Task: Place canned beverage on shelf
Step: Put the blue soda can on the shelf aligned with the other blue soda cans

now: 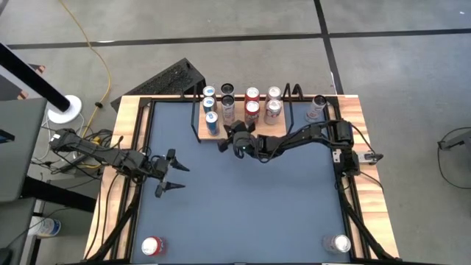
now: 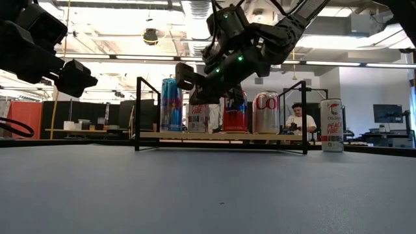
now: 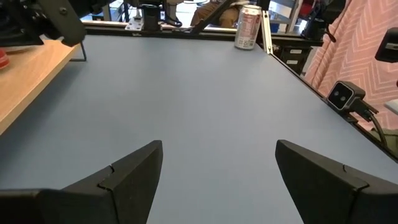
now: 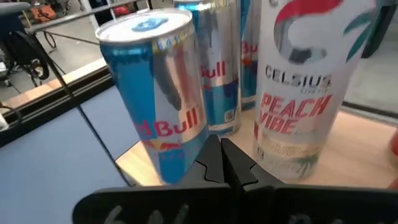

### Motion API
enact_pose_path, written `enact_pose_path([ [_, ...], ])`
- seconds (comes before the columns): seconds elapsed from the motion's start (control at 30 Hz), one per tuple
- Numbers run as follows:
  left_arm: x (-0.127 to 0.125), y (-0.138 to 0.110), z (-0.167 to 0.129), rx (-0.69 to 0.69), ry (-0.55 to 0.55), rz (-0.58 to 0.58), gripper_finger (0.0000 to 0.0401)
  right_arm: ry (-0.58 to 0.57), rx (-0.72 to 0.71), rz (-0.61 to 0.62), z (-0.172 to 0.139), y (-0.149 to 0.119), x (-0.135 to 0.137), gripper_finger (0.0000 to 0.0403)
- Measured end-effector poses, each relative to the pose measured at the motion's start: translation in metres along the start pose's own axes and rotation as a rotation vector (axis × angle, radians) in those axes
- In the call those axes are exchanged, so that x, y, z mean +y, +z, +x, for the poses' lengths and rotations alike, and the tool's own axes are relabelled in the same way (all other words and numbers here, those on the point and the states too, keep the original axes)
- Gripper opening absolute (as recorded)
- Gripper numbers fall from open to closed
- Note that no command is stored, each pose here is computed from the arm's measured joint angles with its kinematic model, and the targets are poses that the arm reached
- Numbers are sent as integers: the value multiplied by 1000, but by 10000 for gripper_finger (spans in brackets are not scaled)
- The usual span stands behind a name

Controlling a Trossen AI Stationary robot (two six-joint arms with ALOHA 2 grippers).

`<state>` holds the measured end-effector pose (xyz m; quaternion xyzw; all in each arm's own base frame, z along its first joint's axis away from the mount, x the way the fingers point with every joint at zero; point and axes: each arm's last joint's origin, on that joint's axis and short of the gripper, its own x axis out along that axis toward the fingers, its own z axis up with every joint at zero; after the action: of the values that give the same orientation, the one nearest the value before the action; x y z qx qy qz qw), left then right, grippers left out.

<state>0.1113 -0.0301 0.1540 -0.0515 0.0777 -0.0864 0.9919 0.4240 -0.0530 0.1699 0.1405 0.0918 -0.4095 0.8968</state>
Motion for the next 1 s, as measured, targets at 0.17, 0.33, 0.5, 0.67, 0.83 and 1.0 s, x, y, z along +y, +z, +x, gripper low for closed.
enact_pose_path([
  [0.17,0,0,0,0,0,-8,302,12,3,3,-2,-1,2,0],
  [0.33,0,1,0,-10,1,-10,302,25,4,4,-4,-2,5,0],
  [0.5,0,1,0,-15,0,-13,302,33,-12,19,-4,0,6,0],
  [0.67,0,3,0,-28,-1,-10,302,66,-28,39,-4,3,8,0],
  [0.83,0,3,0,-28,0,-6,302,85,-34,45,-5,2,10,0],
  [1.0,0,3,0,-30,0,-6,302,112,-51,63,-4,6,10,0],
])
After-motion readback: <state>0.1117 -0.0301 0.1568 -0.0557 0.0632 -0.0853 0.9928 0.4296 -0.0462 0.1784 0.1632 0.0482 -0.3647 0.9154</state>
